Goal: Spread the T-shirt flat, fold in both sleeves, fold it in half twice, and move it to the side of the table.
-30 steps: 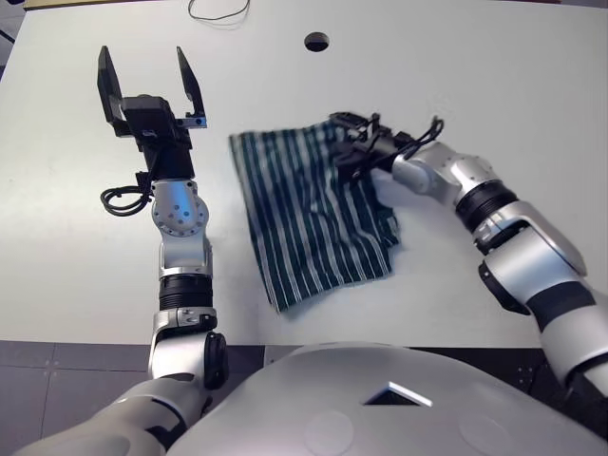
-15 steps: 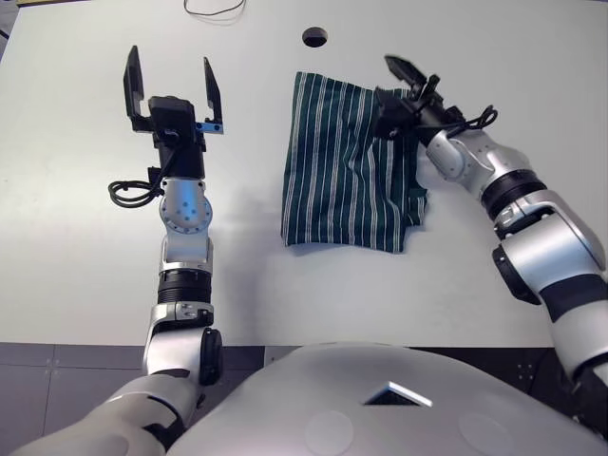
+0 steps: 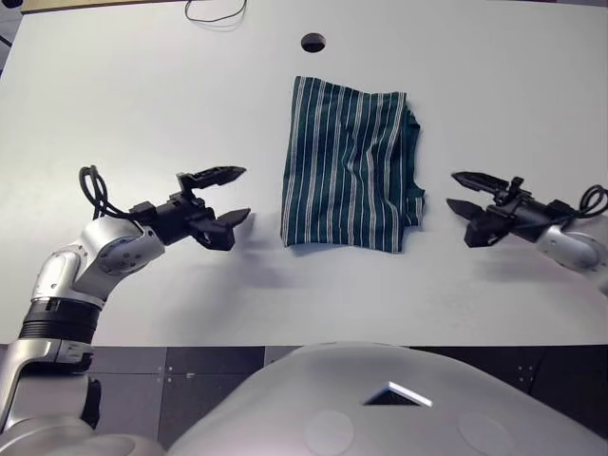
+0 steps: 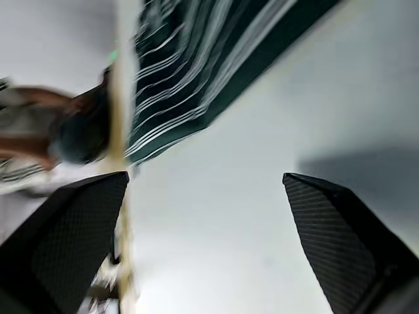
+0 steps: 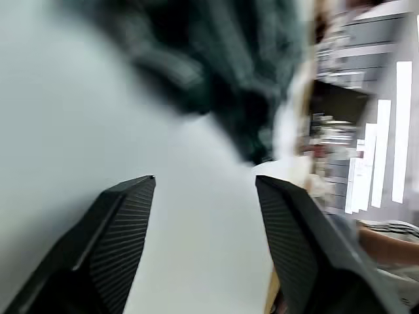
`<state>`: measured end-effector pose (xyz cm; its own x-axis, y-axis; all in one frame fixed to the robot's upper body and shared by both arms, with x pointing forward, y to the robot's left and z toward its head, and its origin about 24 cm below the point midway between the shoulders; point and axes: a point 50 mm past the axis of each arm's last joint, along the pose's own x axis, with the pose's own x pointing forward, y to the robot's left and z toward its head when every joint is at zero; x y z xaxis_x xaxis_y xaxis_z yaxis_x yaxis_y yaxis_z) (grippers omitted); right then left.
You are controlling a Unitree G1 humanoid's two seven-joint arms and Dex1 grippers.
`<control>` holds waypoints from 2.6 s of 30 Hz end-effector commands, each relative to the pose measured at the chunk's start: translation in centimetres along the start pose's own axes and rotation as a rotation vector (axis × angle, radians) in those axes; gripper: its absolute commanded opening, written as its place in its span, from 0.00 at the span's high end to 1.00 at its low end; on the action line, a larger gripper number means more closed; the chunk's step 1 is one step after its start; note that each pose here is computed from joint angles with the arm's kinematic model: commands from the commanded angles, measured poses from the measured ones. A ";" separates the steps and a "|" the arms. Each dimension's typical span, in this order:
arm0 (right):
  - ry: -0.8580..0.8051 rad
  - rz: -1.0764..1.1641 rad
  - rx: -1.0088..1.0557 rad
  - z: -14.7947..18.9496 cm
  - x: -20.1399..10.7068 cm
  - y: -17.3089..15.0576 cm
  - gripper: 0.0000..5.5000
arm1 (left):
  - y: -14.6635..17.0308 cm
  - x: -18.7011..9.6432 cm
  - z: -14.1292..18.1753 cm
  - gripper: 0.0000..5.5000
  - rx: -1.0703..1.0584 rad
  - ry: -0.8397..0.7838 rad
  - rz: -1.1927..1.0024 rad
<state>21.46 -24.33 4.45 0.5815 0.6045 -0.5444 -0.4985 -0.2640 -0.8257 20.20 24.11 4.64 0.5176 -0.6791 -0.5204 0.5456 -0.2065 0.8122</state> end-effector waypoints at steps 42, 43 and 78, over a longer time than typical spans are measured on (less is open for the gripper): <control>-0.304 0.017 -0.026 4.3 6.7 -0.7 0.96 | -2.6 7.0 0.7 0.92 -0.032 -0.291 -0.193; -0.300 0.011 -0.022 4.2 6.6 -0.8 0.97 | -2.7 6.8 0.7 0.93 -0.039 -0.289 -0.189; -0.058 -0.407 0.370 2.7 8.0 -5.2 0.98 | 3.9 10.4 1.8 0.96 -0.531 -0.066 0.386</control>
<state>26.15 -16.08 5.31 0.7229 0.6730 -0.1563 -0.4487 0.2853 -0.8469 25.48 15.28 3.10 0.7124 -0.6848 -0.1533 0.5820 0.4544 0.6744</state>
